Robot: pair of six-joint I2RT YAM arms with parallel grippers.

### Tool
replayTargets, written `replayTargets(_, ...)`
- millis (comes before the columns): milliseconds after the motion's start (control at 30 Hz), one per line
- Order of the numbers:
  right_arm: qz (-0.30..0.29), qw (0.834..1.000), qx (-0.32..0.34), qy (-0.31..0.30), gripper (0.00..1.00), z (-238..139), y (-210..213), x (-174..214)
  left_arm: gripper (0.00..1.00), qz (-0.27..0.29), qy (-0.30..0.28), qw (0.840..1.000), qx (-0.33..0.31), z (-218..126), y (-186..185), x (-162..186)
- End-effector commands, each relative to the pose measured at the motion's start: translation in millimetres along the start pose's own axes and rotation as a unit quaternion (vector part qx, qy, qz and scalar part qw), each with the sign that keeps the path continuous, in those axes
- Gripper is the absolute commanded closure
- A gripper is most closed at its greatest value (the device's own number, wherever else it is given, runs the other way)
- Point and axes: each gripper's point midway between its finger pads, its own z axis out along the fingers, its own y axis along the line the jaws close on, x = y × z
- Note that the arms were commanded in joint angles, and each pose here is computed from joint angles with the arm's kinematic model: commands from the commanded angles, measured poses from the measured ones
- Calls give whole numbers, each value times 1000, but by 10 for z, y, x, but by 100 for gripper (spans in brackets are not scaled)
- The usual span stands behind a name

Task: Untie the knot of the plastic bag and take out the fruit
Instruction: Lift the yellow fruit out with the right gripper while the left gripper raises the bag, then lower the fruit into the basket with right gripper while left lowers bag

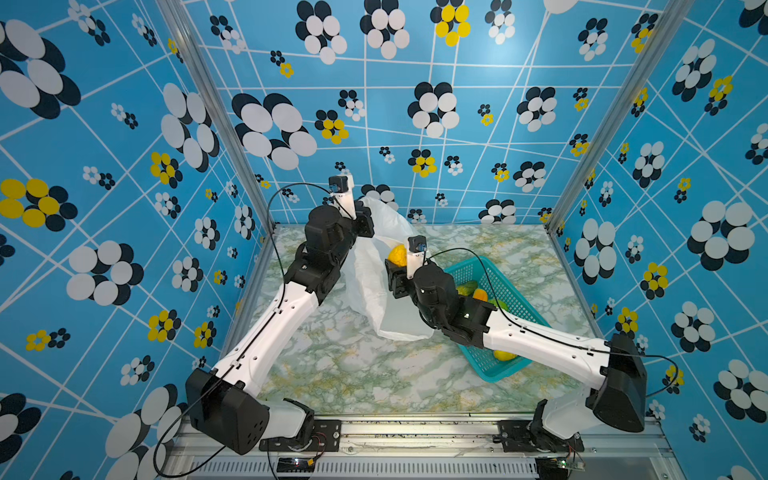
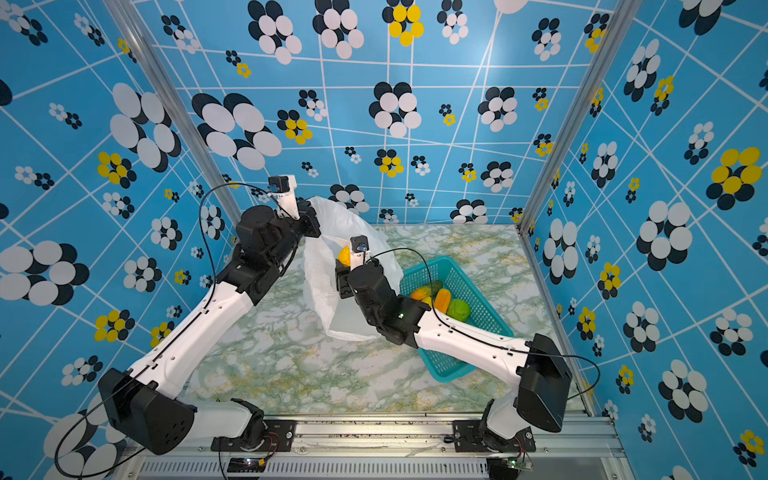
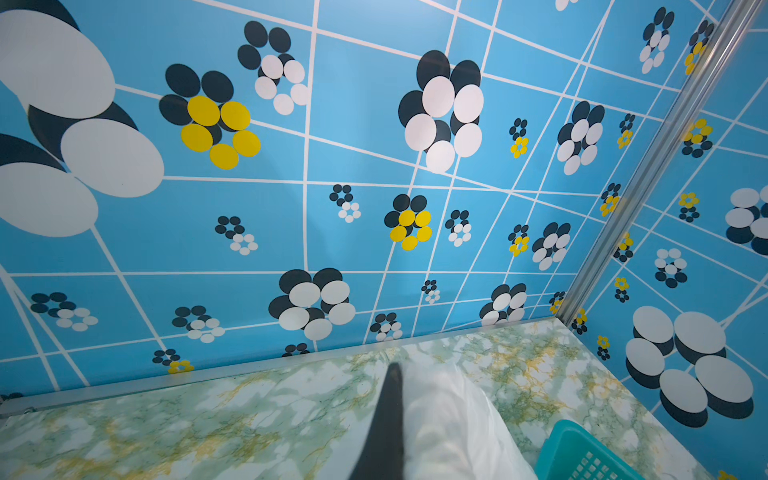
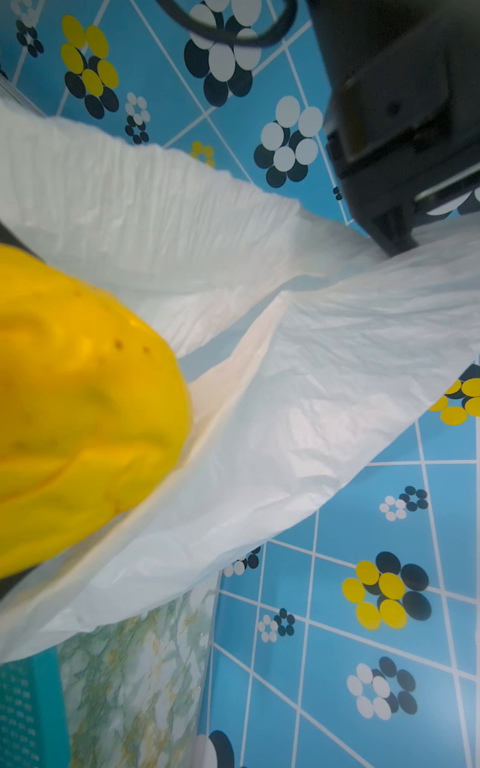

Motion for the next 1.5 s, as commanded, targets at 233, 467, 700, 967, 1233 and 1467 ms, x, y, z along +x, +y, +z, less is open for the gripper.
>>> replayTargets(233,12,998,10,-60,88,-581,-490,-460,100,55,-3,990,-132,543,491,-156)
replayTargets(467,55,995,79,-33,86,-925,-1316,36,100,57,16,986,-155,871,548,-190)
replayTargets(700,80,977,179,86,86,-974,-2016,865,100,54,24,986,-153,1001,484,-9)
replayTargets(967,82,945,231,218,85,-1165,-2251,1753,100,97,54,979,-169,691,252,546)
replayTargets(1233,91,912,257,307,78,-1768,-2401,2129,100,68,115,973,-187,385,413,1131)
replayTargets(1467,70,881,248,396,74,-1916,-2336,2355,100,48,135,974,-175,299,407,1317)
